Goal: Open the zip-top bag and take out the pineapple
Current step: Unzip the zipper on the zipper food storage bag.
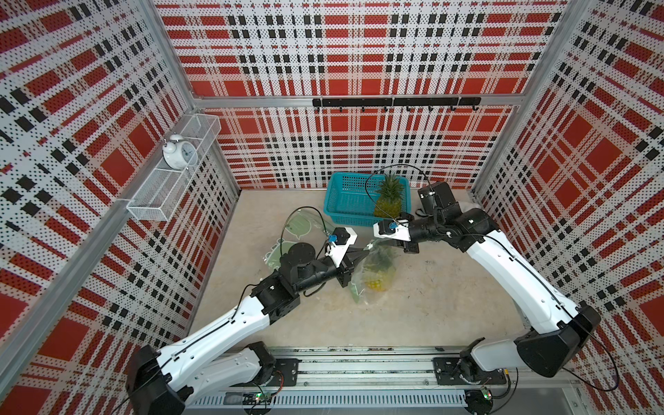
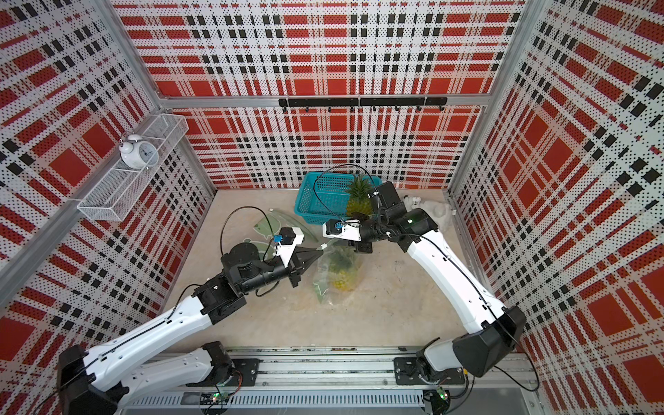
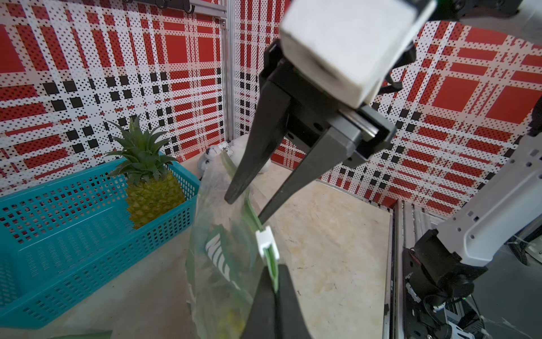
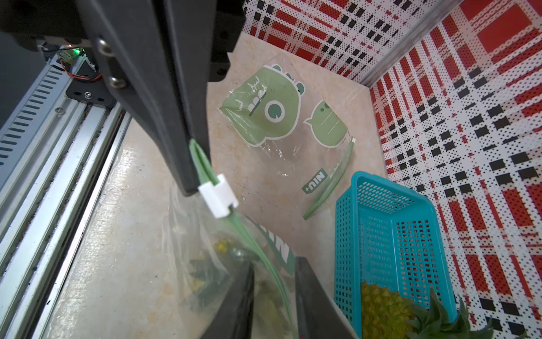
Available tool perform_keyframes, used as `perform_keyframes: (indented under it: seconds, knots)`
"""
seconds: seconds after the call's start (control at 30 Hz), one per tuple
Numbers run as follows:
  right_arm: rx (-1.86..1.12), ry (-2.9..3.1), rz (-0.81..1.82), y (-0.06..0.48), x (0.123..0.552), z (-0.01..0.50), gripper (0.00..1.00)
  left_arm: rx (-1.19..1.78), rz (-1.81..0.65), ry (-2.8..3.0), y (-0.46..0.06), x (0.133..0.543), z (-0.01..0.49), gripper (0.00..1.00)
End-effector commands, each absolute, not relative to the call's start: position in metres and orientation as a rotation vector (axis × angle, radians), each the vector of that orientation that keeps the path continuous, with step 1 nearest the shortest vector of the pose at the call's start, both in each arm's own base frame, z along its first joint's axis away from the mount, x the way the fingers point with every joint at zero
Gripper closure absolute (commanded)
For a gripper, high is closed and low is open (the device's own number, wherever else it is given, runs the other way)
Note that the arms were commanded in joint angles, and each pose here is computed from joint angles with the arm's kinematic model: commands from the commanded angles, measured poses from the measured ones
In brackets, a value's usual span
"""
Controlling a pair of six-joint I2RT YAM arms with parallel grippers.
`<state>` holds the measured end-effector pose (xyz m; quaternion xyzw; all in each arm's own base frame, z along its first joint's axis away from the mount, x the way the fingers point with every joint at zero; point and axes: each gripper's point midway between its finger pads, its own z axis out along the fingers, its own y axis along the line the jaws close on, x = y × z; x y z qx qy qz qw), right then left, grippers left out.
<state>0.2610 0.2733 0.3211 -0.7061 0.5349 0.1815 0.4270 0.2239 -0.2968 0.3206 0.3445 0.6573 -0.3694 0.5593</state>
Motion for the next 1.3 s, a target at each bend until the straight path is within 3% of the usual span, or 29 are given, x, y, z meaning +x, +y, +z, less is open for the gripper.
perform_keyframes:
  seconds: [0.0, 0.67, 1.17, 1.27]
  knots:
    - [-1.771, 1.252, 0.509, 0.282, 0.240, 0.345, 0.67, 0.804, -0.850, 1.568, -0.296, 0.228, 0.316, 1.00]
    - [-1.868, 1.324, 0.637, 0.292, 0.229, 0.332, 0.56, 0.858, -0.792, 1.578, -0.305, 0.226, 0.311, 1.00]
    - [-1.892, 1.351, 0.654, 0.294, 0.232, 0.322, 0.61, 0.874, -0.791, 1.566, -0.306, 0.223, 0.312, 1.00]
    - [-1.892, 1.351, 0.656, 0.295, 0.232, 0.322, 0.66, 0.881, -0.796, 1.563, -0.306, 0.222, 0.312, 1.00]
